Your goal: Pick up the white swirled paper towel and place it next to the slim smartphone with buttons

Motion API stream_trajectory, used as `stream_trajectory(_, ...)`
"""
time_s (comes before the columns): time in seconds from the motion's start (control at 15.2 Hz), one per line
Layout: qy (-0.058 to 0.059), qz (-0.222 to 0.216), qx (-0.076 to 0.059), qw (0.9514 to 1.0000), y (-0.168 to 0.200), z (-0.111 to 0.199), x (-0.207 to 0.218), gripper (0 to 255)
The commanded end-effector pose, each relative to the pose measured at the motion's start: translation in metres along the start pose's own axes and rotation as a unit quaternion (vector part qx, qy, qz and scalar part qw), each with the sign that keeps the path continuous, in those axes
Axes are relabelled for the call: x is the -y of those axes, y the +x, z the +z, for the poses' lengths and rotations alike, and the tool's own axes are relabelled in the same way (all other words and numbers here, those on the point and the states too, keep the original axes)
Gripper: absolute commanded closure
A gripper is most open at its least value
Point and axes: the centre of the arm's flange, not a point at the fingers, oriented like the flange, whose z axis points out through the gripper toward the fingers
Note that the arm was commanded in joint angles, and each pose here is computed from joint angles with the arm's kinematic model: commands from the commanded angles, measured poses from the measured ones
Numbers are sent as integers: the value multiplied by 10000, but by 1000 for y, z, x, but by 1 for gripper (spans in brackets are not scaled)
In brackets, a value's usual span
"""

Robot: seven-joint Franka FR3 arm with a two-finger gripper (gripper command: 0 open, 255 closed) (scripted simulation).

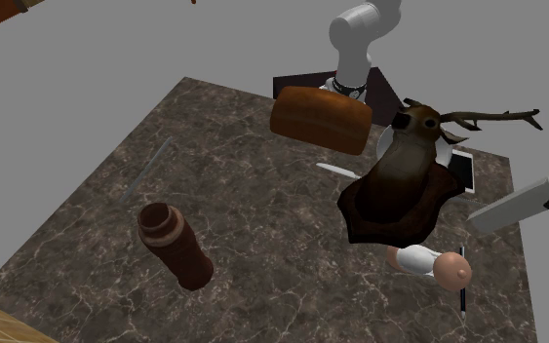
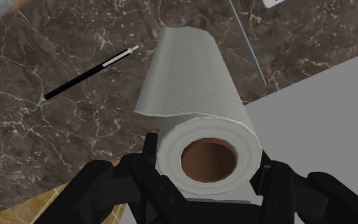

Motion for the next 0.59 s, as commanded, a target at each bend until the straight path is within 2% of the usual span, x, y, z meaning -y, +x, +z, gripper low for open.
stream_trajectory(0.0, 0, 0, -3, 10000, 1, 3, 0, 255)
stream_trajectory(0.4, 0, 0, -3, 10000, 1, 3, 0, 255)
stream_trajectory(0.46, 0, 0, -3, 10000, 1, 3, 0, 0)
stream_trajectory(0.53, 0, 0, -3, 10000, 1, 3, 0, 0)
